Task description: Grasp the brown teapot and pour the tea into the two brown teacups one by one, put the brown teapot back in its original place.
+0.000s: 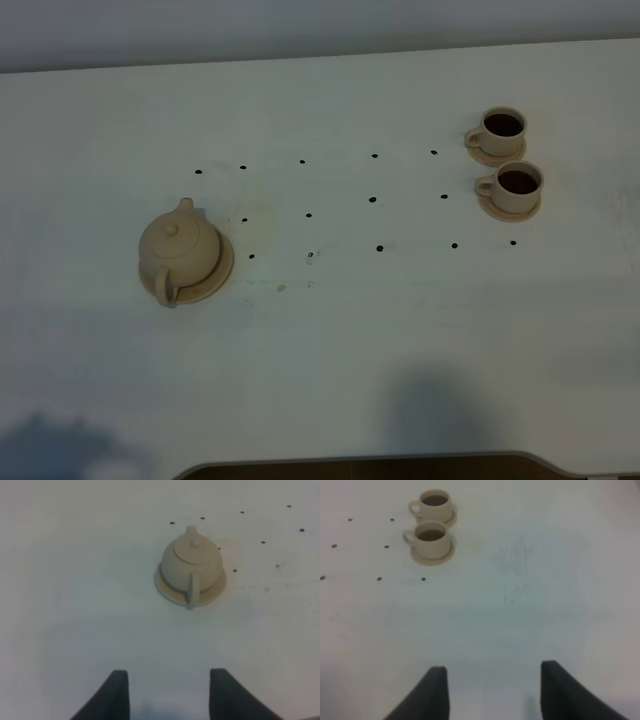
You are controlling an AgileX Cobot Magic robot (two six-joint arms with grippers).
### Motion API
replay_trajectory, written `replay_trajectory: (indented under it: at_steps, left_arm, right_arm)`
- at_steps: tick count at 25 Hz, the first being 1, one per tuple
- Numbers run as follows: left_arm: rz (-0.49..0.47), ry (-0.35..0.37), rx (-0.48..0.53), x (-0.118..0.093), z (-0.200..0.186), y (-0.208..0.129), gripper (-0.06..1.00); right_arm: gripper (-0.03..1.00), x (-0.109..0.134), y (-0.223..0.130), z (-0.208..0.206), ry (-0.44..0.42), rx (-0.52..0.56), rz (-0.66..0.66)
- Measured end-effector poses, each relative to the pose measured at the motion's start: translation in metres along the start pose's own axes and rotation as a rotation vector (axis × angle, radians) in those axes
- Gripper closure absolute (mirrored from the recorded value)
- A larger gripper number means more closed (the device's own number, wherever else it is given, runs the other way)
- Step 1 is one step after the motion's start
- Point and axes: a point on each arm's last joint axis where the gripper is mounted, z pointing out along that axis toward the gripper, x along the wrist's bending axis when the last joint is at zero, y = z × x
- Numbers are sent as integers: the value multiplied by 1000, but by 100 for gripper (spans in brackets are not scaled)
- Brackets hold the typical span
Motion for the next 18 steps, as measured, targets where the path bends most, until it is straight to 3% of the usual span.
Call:
replay_trajectory:
  at_steps: [18]
  left_arm:
    - [-19,-1,0,0,0,0,55]
  right_arm:
    - [55,0,0,0,0,0,0]
